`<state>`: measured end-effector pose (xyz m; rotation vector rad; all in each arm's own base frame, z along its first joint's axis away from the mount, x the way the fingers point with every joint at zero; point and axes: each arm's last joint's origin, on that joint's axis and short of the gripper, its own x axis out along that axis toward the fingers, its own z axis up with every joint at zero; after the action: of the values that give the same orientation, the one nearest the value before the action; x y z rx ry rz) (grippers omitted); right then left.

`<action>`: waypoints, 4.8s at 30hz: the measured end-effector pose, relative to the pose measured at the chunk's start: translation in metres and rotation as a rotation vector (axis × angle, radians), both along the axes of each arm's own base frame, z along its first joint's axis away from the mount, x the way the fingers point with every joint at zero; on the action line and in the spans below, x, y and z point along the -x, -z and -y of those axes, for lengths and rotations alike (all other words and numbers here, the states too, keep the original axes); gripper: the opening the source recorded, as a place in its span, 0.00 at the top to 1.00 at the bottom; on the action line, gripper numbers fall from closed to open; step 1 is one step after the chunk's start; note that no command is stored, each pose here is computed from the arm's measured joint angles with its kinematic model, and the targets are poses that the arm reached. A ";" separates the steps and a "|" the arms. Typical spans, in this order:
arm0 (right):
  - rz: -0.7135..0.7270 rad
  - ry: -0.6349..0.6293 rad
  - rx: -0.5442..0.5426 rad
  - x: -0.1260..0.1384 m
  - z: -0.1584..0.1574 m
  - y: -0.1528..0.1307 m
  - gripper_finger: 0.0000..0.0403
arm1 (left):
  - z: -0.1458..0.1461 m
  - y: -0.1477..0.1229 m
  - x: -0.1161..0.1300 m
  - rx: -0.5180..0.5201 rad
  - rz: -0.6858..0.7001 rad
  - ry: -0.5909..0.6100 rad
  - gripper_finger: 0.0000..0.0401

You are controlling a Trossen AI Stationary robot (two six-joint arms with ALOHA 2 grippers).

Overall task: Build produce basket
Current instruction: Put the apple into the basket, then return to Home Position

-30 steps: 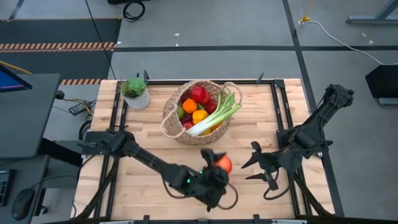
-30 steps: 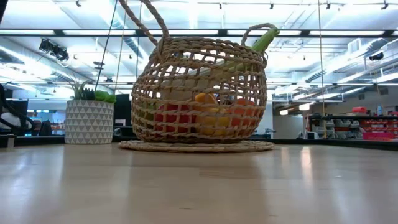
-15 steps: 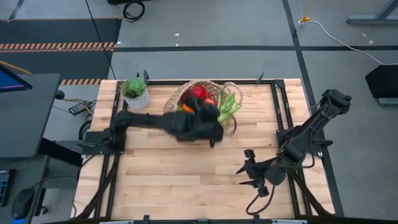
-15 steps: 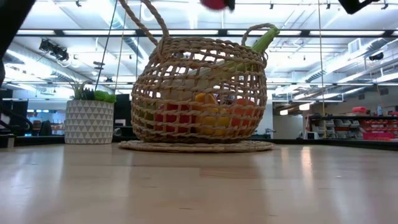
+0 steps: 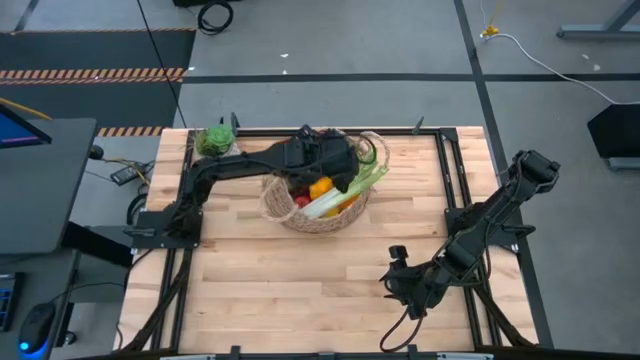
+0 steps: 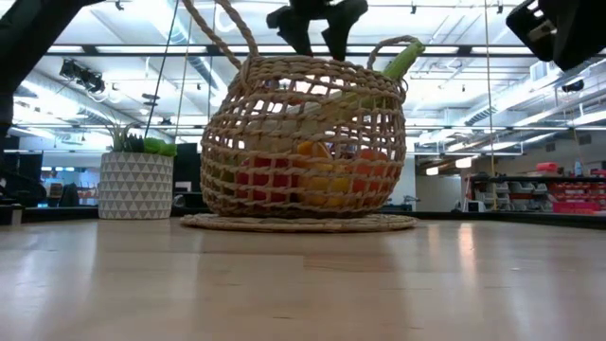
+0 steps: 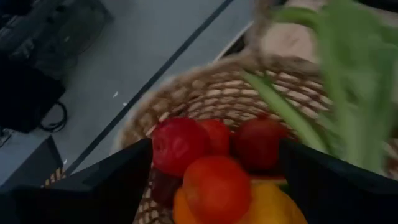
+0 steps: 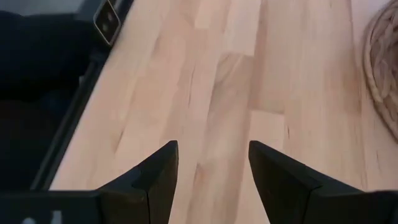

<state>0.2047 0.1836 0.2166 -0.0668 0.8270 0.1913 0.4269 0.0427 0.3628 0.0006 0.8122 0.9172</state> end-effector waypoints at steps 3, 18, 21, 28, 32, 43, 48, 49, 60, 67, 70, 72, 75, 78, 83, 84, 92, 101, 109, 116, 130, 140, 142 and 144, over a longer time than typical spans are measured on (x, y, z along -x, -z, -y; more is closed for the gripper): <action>-0.014 0.009 0.024 0.000 0.001 0.003 0.49 | 0.005 0.000 0.000 0.008 0.002 0.018 0.11; 0.112 0.131 0.100 0.001 0.027 -0.022 0.50 | 0.101 -0.059 0.049 -0.005 0.103 0.234 0.27; 0.184 0.183 0.122 0.007 0.040 -0.038 0.50 | 0.130 -0.071 0.076 -0.052 0.128 0.243 0.32; 0.296 0.236 0.118 0.018 0.069 -0.069 0.53 | 0.173 -0.070 0.112 -0.220 0.146 0.211 0.45; 0.312 0.265 0.137 0.022 0.085 -0.077 0.57 | 0.180 -0.074 0.121 -0.208 0.153 0.241 0.55; 0.265 0.375 0.108 0.036 0.124 -0.052 0.84 | 0.197 -0.086 0.145 -0.139 0.244 0.287 0.98; 0.318 0.356 0.000 0.048 0.138 -0.038 0.98 | 0.205 -0.083 0.145 -0.114 0.273 0.279 0.98; 0.336 0.346 -0.011 0.051 0.140 -0.037 0.98 | 0.208 -0.081 0.144 -0.110 0.275 0.279 0.99; 0.475 0.254 -0.111 0.079 0.159 -0.031 0.98 | 0.237 -0.048 0.123 -0.102 0.224 0.294 0.99; 0.575 0.165 -0.171 0.086 0.163 -0.011 0.98 | 0.252 -0.017 0.103 -0.074 0.133 0.310 0.99; 0.625 0.108 -0.195 0.085 0.162 0.004 0.99 | 0.256 -0.012 0.099 -0.073 0.131 0.317 0.99; 0.648 0.086 -0.199 0.084 0.163 0.017 0.98 | 0.260 -0.013 0.098 -0.063 0.152 0.331 0.99; 0.672 0.090 -0.184 0.083 0.165 0.035 0.98 | 0.267 -0.014 0.097 -0.054 0.151 0.385 0.99; 0.694 0.110 -0.174 0.084 0.168 0.050 0.98 | 0.270 -0.014 0.098 -0.051 0.112 0.438 0.99; 0.736 0.067 -0.172 0.084 0.172 0.056 0.98 | 0.271 -0.013 0.095 0.001 0.065 0.497 0.99; 0.753 0.052 -0.171 0.084 0.173 0.054 0.98 | 0.270 -0.013 0.093 0.011 0.081 0.488 0.99; 0.825 0.045 -0.161 0.084 0.183 0.047 0.98 | 0.265 -0.014 0.090 -0.046 0.054 0.500 0.98; 0.803 0.094 -0.258 0.084 0.185 0.048 0.98 | 0.231 -0.021 0.096 -0.103 -0.022 0.392 0.99; 0.806 0.096 -0.257 0.083 0.185 0.047 0.96 | 0.225 -0.049 0.106 -0.103 0.097 0.417 1.00; 0.807 0.098 -0.257 0.083 0.185 0.047 0.95 | 0.253 -0.058 0.067 0.092 0.241 0.842 1.00; 0.823 0.105 -0.254 0.083 0.185 0.046 0.95 | 0.278 -0.037 0.017 0.159 0.352 1.544 0.99; 0.822 0.106 -0.253 0.083 0.185 0.046 0.95 | 0.240 -0.004 -0.021 0.179 0.264 1.294 1.00; 0.822 0.106 -0.253 0.083 0.185 0.046 0.96 | 0.236 -0.002 -0.019 0.131 0.217 1.194 1.00; 0.823 0.106 -0.253 0.083 0.185 0.046 0.96 | 0.242 -0.002 -0.016 0.094 0.212 1.176 1.00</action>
<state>0.1217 -0.0015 0.1707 0.1320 -0.0177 0.1474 0.4429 -0.1989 0.3648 0.2682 0.5127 -0.2323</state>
